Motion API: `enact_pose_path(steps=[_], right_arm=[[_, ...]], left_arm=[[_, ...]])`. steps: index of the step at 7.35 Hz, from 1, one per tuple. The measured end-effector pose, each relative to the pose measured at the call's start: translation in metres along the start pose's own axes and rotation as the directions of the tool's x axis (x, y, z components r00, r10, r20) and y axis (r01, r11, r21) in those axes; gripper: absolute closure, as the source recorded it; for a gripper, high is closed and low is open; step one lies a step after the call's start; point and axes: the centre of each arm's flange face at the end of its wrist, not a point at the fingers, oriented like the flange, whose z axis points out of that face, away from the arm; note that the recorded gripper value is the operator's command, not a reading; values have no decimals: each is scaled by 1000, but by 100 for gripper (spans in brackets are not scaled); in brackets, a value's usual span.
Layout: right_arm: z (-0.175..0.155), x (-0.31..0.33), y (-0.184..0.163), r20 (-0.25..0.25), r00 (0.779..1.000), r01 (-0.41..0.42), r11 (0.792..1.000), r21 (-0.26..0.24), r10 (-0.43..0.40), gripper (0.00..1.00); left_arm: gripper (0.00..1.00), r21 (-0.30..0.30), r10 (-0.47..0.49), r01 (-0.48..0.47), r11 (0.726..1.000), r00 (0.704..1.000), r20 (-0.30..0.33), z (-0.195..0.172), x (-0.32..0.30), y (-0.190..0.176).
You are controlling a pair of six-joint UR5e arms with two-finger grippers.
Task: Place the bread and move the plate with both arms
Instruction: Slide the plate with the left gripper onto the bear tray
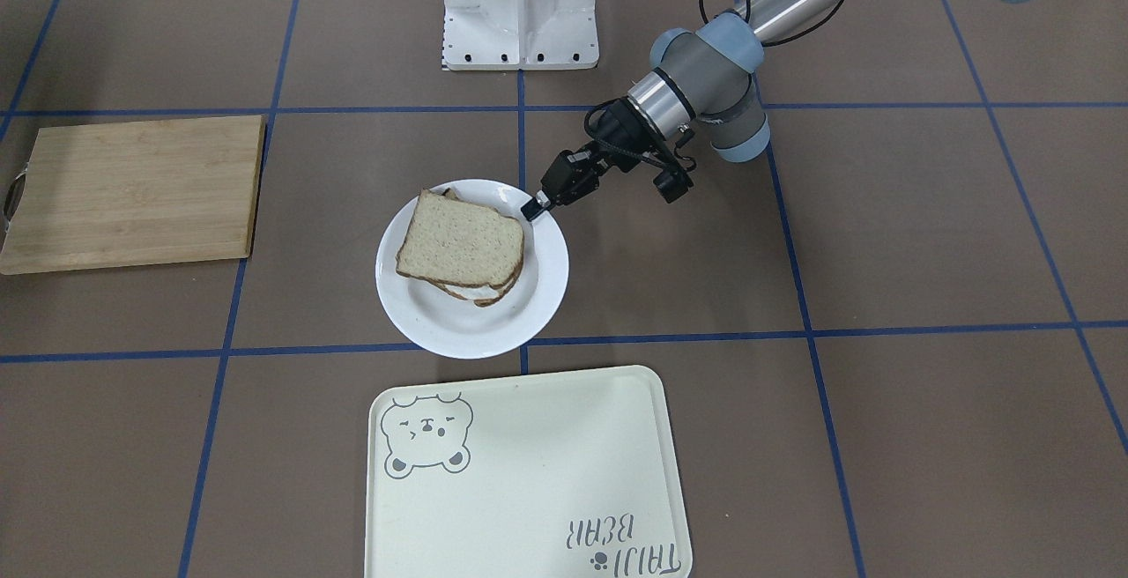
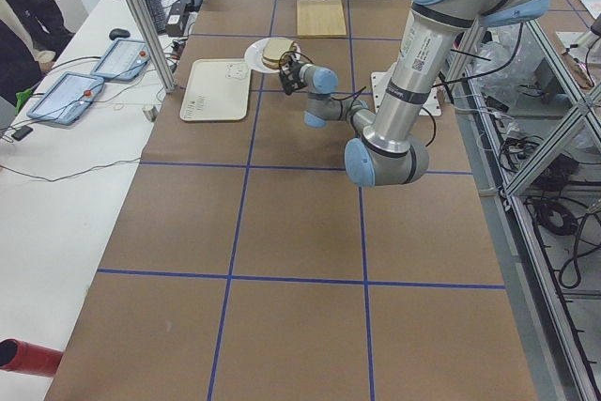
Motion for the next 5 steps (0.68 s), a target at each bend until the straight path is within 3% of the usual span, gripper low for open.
enact_pose_path(steps=[2, 5], right_arm=[[-1, 0, -1, -1, 1000, 1, 1000, 1, -1, 0], [-1, 0, -2, -2, 1000, 0, 1000, 1, 0, 0]], left_arm=[[100, 122, -33, 30, 992, 999, 20, 35, 38, -50], [100, 294, -58, 30, 955, 994, 90, 97, 55, -103]])
